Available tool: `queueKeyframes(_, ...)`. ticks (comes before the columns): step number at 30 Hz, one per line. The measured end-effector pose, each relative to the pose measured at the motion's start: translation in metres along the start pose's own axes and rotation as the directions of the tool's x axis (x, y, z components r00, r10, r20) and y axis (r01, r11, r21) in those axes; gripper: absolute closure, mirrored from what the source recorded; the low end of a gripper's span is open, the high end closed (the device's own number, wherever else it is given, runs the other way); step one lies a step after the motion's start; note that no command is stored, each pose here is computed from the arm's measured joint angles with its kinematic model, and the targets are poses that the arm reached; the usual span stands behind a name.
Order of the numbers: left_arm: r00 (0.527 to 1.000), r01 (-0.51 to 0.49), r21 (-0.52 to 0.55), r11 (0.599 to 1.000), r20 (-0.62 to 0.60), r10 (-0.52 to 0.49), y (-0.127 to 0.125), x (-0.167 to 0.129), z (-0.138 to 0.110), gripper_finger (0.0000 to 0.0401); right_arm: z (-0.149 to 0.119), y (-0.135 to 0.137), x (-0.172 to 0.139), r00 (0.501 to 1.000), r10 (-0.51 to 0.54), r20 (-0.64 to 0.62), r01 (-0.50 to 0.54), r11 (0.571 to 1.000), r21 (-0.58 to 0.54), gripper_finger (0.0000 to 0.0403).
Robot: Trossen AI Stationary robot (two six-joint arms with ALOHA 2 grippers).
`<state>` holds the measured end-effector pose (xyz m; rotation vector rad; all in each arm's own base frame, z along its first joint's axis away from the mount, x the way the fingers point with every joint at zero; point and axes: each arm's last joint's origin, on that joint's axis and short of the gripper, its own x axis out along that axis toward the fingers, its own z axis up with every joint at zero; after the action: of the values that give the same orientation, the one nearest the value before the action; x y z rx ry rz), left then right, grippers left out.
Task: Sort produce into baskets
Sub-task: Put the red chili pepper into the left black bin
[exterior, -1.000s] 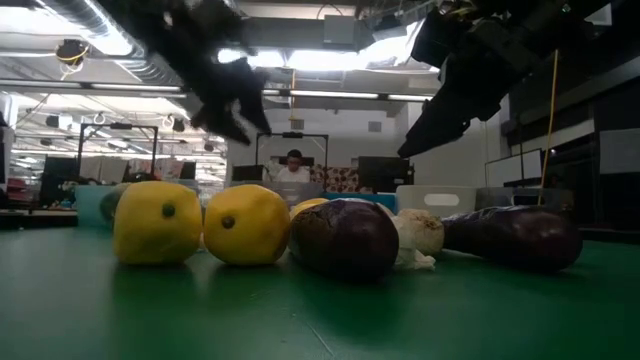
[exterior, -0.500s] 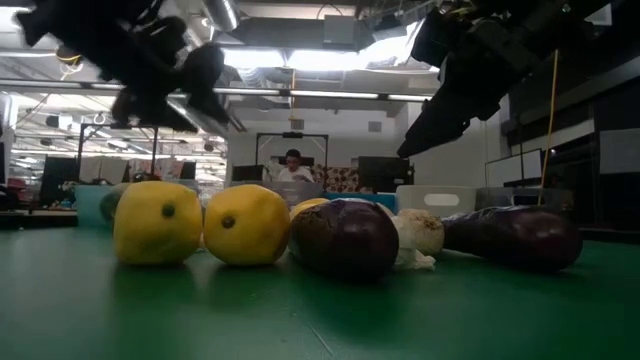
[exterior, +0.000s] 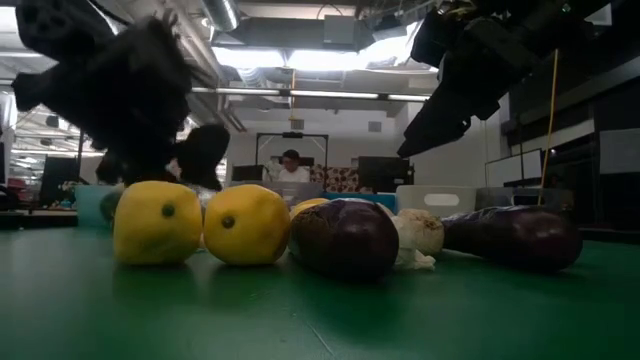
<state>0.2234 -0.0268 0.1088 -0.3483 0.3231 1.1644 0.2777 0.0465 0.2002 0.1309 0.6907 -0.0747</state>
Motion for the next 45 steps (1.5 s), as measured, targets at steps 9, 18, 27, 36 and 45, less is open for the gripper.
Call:
queueKeyframes(9, 0.999, -0.027, -0.033, 0.999, -0.047, 0.025, 0.002, 0.005, -0.036, 0.0113, 0.0, 0.0, 0.0, 1.0, 0.0, -0.002, 0.0, 1.0, 0.0, 0.0084)
queueKeyframes(18, 0.996, -0.073, -0.063, 0.995, -0.05, 0.07, 0.006, 0.013, -0.045, 0.0168, 0.0, 0.0, 0.0, 1.0, 0.0, -0.002, 0.0, 1.0, 0.0, 0.0084)
queueKeyframes(27, 0.996, -0.071, -0.135, 0.988, -0.055, 0.064, 0.006, 0.012, -0.043, 0.0308, 0.0, 0.0, 0.0, 1.0, -0.001, -0.002, 0.001, 1.0, 0.0, 0.0084)
queueKeyframes(36, 0.997, 0.007, -0.241, 0.97, -0.076, -0.026, -0.011, 0.002, -0.013, 0.0353, 0.0, 0.0, 0.0, 1.0, -0.001, -0.003, 0.001, 1.0, 0.0, 0.0084)
queueKeyframes(45, 0.996, 0.028, -0.253, 0.967, 0.092, -0.005, -0.025, 0.012, 0.059, 0.0347, 0.0, 0.0, 0.0, 1.0, 0.0, 0.0, 0.0, 1.0, 0.001, 0.0084)
